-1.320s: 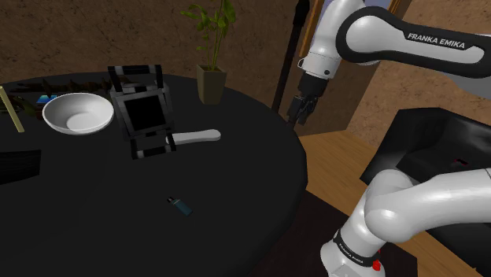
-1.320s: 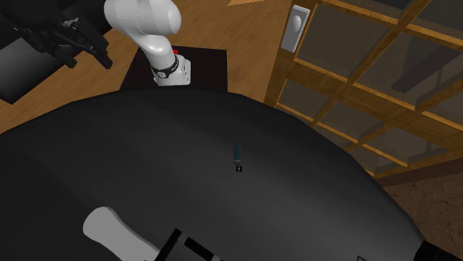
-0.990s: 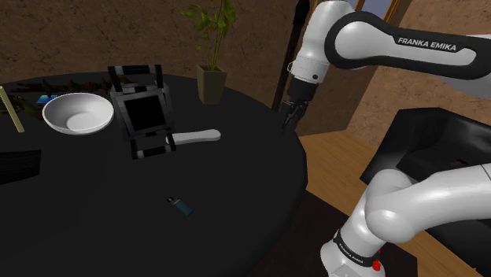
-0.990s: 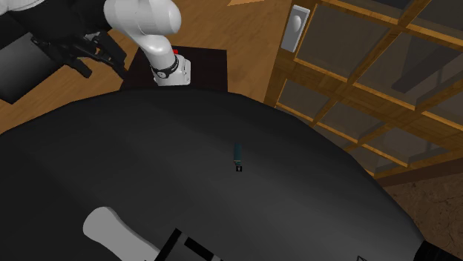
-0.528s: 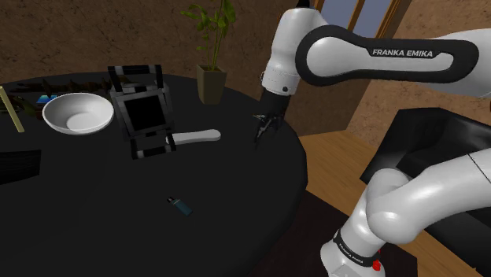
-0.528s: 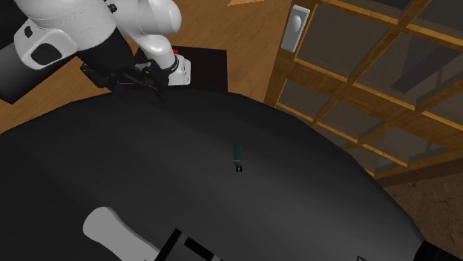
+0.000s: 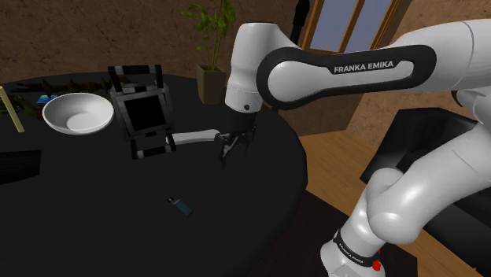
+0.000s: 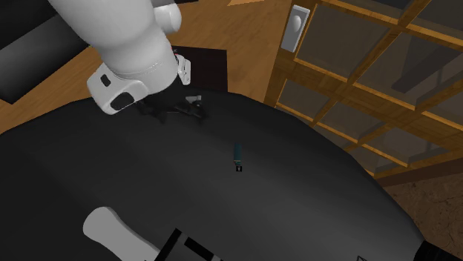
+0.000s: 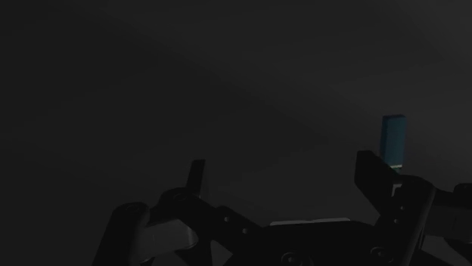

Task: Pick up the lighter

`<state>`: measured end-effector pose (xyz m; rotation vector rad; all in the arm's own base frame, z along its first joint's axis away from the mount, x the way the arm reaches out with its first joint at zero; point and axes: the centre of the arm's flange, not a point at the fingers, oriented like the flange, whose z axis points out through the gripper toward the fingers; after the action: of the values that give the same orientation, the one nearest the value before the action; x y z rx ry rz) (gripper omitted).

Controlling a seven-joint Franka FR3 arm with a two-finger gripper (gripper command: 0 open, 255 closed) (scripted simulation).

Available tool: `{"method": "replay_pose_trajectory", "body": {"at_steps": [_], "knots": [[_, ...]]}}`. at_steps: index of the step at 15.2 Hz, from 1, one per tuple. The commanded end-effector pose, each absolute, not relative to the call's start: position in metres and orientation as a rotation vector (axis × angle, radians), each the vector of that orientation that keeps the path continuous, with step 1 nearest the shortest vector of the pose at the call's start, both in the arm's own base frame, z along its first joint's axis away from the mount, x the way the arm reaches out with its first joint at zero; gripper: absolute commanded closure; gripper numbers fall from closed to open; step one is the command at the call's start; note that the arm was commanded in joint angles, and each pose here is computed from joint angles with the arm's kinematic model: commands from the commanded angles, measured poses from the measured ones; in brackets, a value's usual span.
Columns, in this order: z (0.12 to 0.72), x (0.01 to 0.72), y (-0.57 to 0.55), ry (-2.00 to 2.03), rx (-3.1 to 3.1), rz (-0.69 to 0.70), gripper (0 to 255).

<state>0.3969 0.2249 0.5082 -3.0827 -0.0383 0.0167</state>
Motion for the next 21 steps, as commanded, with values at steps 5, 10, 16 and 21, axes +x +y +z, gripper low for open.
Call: {"method": "replay_pose_trajectory", "body": {"at_steps": [5, 10, 16, 21], "knots": [[0.477, 0.42, 0.3, -0.061, -3.098, 0.033, 0], [0.451, 0.438, 0.36, -0.082, -3.112, 0.046, 0], [0.42, 0.442, 0.371, -0.086, -3.114, 0.049, 0], [0.407, 0.441, 0.371, -0.086, -3.114, 0.049, 255]]}}
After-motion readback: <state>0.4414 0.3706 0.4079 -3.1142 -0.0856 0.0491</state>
